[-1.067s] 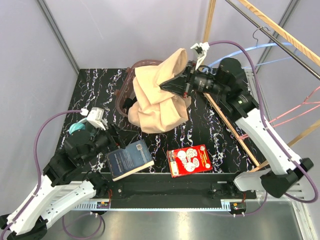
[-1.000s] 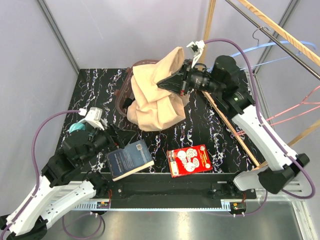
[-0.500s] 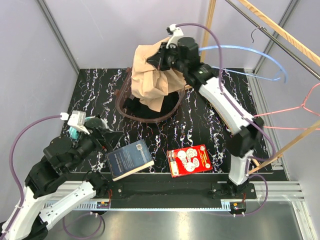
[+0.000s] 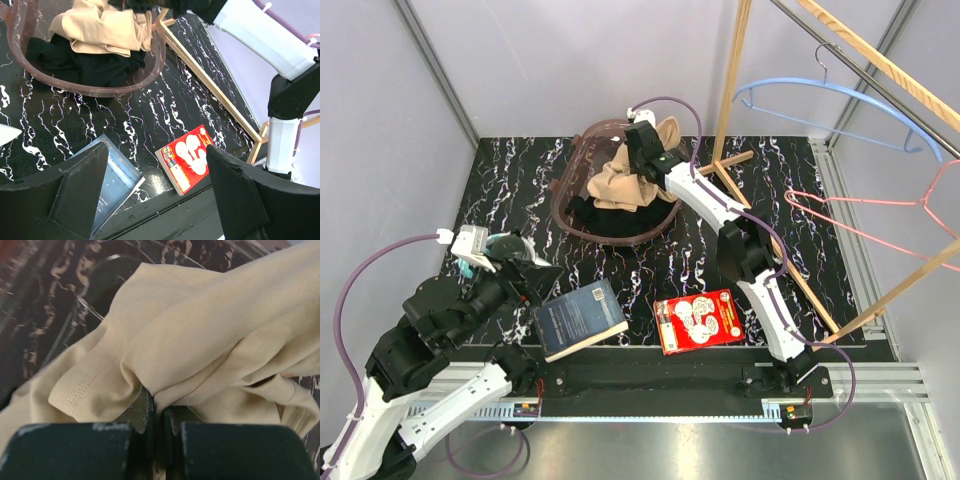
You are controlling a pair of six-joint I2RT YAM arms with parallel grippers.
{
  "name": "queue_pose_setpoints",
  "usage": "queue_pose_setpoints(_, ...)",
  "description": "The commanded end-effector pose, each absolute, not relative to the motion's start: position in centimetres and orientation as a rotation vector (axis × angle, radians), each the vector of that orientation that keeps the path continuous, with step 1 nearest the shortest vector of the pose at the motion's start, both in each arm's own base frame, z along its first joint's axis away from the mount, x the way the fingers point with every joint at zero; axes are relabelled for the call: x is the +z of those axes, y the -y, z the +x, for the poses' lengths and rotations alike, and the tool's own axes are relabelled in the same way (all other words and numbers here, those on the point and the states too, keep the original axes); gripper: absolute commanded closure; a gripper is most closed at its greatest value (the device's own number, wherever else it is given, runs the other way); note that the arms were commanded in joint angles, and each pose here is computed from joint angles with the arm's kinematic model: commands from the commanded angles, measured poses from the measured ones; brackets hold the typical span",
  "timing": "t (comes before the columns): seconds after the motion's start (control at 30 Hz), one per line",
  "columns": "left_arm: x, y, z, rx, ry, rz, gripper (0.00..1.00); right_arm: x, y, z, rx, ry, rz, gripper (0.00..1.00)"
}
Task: Remove the t-shirt from the hanger
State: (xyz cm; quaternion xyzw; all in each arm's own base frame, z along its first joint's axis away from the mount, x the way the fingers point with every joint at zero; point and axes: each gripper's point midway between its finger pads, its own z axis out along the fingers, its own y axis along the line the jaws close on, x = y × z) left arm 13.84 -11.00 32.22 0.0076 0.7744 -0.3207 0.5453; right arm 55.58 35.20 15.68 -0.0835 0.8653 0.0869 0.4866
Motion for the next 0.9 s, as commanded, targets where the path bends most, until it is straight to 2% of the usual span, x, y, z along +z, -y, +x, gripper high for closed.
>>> queue_pose_setpoints(0.0, 32.3, 11.1, 14.6, -0.728, -1.827, 0.026, 0.17, 14.9, -34.5, 55.0, 0.13, -2.118, -0.196, 1.0)
queue_pose_setpoints(0.17, 31.9, 11.5, 14.6, -0.748, -1.835, 0.03, 0.17, 12.1, -34.2, 54.6, 0.094, -2.176, -0.214, 0.97)
queue_pose_setpoints(0.37, 31.6, 11.7, 14.3, -0.771, -1.838, 0.026, 0.16, 14.1, -33.6, 53.9, 0.068, -2.194, -0.23, 0.81)
queue_pose_setpoints(0.4, 31.6, 11.7, 14.2, -0.775, -1.837, 0.024, 0.16, 15.1, -33.6, 53.9, 0.074, -2.186, -0.229, 0.77)
queue_pose_setpoints(0.43, 31.6, 11.7, 14.2, -0.778, -1.839, 0.023, 0.16, 15.9, -33.4, 53.3, 0.069, -2.193, -0.234, 0.67)
queue_pose_setpoints(0.5, 31.5, 11.8, 14.2, -0.786, -1.841, 0.018, 0.16, 18.3, -33.5, 52.4, 0.073, -2.17, -0.236, 0.54)
queue_pose_setpoints(0.53, 31.4, 11.9, 14.2, -0.791, -1.842, 0.02, 0.16, 18.8, -33.5, 51.7, 0.047, -2.17, -0.252, 0.42)
queue_pose_setpoints(0.63, 31.2, 11.9, 14.1, -0.798, -1.845, 0.015, 0.16, 21.9, -33.7, 49.4, 0.005, -2.142, -0.276, 0.23)
queue_pose_setpoints(0.7, 31.2, 11.7, 13.9, -0.807, -1.836, 0.006, 0.16, 24.0, -33.4, 47.7, -0.006, -2.132, -0.285, 0.2)
queue_pose_setpoints(0.77, 31.5, 11.5, 13.6, -0.82, -1.822, -0.006, 0.16, 25.3, -34.1, 45.8, -0.003, -2.122, -0.306, 0.11)
queue_pose_setpoints(0.87, 31.7, 11.4, 13.4, -0.836, -1.81, -0.016, 0.16, 27.4, -34.6, 42.6, 0.02, -2.118, -0.333, 0.09)
